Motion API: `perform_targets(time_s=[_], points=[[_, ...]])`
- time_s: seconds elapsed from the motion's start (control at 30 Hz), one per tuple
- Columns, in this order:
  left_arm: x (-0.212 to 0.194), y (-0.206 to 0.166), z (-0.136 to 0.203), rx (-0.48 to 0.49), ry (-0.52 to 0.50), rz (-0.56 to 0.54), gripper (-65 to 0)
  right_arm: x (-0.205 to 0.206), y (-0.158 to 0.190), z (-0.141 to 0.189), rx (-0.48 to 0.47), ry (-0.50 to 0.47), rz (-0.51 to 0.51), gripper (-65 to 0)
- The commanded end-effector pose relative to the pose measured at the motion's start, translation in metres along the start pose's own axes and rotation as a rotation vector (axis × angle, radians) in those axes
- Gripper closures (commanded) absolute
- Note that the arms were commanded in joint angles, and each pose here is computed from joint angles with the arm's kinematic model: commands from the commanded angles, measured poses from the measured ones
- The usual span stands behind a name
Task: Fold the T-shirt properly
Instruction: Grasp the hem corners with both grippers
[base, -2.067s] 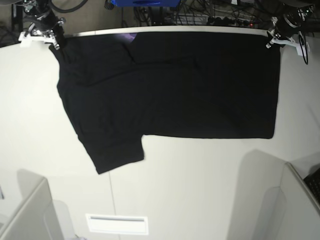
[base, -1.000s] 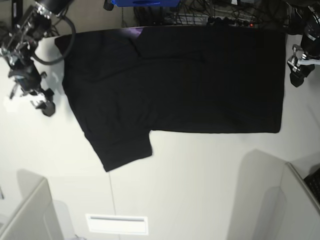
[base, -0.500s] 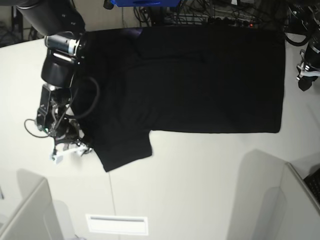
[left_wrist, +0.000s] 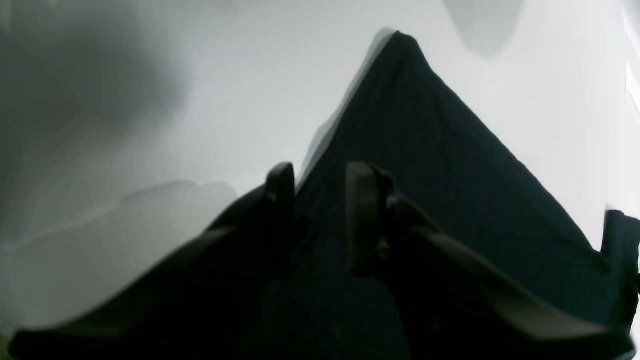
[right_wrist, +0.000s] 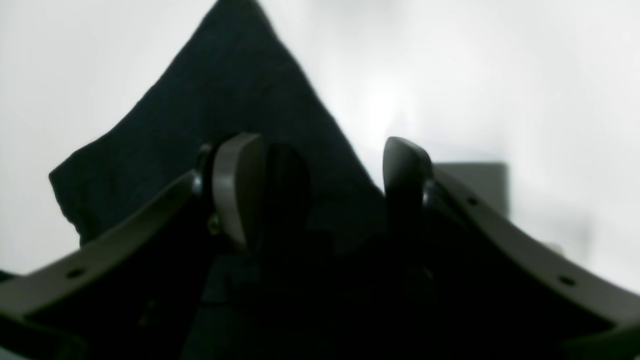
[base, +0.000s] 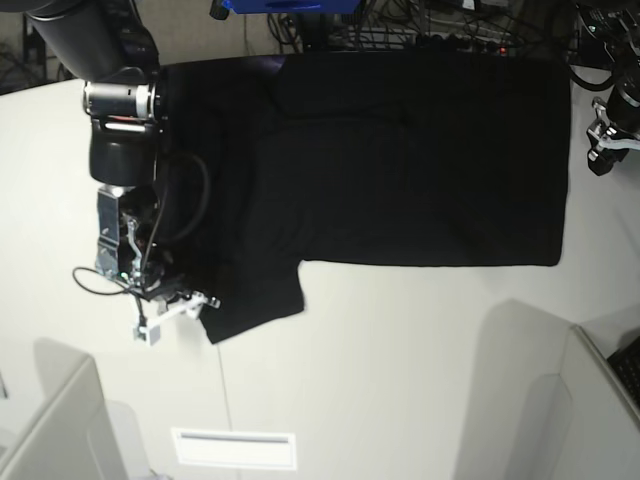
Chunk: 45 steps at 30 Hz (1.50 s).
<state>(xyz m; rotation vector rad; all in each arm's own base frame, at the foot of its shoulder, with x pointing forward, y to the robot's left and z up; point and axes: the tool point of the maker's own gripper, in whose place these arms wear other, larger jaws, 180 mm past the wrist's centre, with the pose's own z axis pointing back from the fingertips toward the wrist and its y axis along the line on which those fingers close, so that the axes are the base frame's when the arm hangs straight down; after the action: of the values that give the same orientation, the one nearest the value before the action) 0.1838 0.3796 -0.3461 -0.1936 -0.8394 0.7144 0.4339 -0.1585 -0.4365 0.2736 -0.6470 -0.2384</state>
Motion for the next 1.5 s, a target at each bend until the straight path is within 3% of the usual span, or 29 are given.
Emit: perform_targets(time_s=[0.0, 0.07, 0.23, 0.47, 0.73, 0.83, 1.03, 1.1, 1.3, 1.47], points=[[0.015, -0.004, 0.003, -0.015, -0.041, -0.021, -17.6, -0.006, 0.003, 0.000, 0.006, 0.037, 0.005, -35.4], [0.017, -0.006, 0.002, -0.020, -0.047, -0.020, -17.6, -0.006, 0.003, 0.000, 0.006, 0.035, 0.007, -34.2], [0.021, -0.006, -0.001, 0.006, -0.053, -0.044, -17.6, -0.005, 0.003, 0.000, 0.003, 0.032, 0.012, -15.9], [0.026, -0.006, -0.018, 0.077, -0.042, -0.132, -18.8, 0.005, -0.003, 0.001, -0.006, -0.025, 0.009, 0.0], [0.040, -0.024, -0.056, 0.069, -0.011, -0.162, -18.9, 0.012, 0.000, 0.006, 0.003, -0.065, 0.012, 0.0], [0.052, -0.020, -0.066, 0.108, -0.019, -0.170, -19.6, 0.024, 0.009, 0.025, 0.018, -0.149, 0.049, 0.0], [0.068, -0.020, -0.083, 0.150, -0.026, -0.165, -45.6, 0.025, 0.017, 0.042, 0.032, -0.149, 0.085, 0.0], [0.070, -0.024, -0.094, 0.141, -0.016, -0.140, -49.5, 0.024, 0.018, 0.043, 0.033, -0.150, 0.085, 0.0], [0.063, -0.061, -0.138, 0.091, 0.097, -0.193, -45.3, 0.024, 0.018, 0.042, 0.035, -0.148, 0.085, 0.0], [0.062, -0.073, -0.155, 0.064, 0.134, -0.148, -44.4, 0.024, 0.018, 0.043, 0.035, -0.148, 0.085, 0.0]])
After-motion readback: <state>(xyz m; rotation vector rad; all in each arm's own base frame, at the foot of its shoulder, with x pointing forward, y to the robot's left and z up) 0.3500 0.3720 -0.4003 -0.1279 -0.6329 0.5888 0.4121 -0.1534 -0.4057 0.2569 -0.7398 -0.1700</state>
